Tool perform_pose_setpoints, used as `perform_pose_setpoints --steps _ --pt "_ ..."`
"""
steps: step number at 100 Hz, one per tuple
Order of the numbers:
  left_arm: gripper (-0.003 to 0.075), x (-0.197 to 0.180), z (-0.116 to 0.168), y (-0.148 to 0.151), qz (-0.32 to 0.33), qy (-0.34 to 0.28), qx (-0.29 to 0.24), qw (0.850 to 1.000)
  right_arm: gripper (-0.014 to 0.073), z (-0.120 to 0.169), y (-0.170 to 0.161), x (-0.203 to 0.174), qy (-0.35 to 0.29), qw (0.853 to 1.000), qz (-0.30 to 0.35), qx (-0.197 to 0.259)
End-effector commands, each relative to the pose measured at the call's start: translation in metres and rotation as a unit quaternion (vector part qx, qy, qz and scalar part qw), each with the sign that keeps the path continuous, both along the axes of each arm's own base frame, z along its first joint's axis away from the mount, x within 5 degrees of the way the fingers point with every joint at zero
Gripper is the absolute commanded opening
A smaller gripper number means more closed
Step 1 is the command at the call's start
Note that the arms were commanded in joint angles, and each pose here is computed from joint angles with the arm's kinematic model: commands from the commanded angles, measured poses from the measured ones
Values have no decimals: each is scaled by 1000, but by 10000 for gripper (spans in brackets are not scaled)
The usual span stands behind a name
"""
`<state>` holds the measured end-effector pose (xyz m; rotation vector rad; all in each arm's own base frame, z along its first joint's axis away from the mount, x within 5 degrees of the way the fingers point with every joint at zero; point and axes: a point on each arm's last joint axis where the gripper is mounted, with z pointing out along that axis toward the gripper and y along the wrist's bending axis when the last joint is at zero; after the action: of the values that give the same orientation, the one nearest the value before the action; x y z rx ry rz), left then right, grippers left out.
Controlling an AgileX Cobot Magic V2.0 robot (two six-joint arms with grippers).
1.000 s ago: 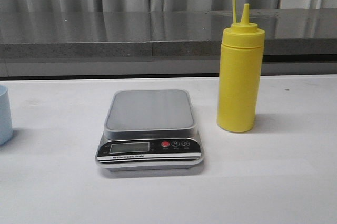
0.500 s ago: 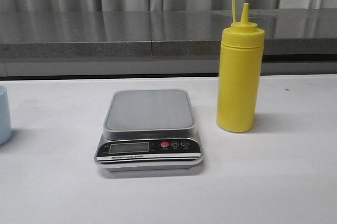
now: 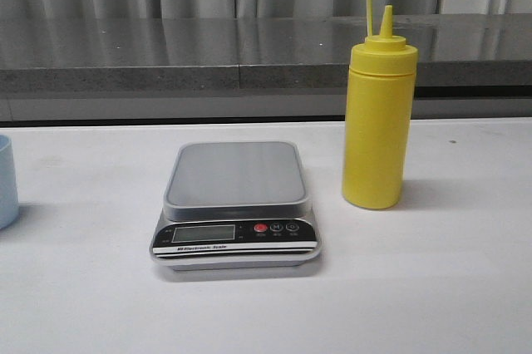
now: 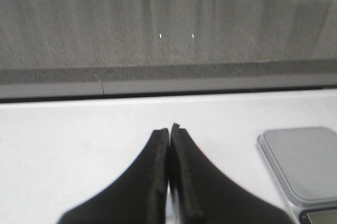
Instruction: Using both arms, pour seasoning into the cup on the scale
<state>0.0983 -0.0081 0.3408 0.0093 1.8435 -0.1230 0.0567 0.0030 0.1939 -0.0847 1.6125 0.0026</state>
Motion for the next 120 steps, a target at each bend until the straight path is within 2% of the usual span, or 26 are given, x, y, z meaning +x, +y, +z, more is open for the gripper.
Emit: perform_pose_setpoints --steps 1,12,25,45,62,88,97,102,114,120 --pt "-18 22 22 -2 -7 39 -8 999 -120 8 0 -1 -47 999 -2 -1" --pt "-18 53 28 -3 -20 128 -3 992 -120 8 0 -1 -47 999 -2 -1" --pt "-18 90 26 -4 -26 195 -3 981 -120 8 0 -1 -47 999 -2 -1" --pt "-18 132 11 -1 -23 244 22 969 -120 8 0 -1 -47 999 -2 -1" --pt "-18 152 -9 6 -12 278 75 958 -120 8 0 -1 -47 999 -2 -1" --pt "5 173 -33 6 -13 310 71 948 -120 8 0 -1 -47 999 -2 -1" --pt "106 179 -39 6 -13 315 71 946 -120 8 0 -1 -47 999 -2 -1" --pt "196 181 -40 6 -13 315 71 946 -120 8 0 -1 -47 999 -2 -1" --pt "465 185 -40 6 -6 303 64 951 -120 8 0 -1 -47 999 -2 -1" --pt "546 186 -39 6 -1 293 57 954 -120 8 0 -1 -47 999 -2 -1"
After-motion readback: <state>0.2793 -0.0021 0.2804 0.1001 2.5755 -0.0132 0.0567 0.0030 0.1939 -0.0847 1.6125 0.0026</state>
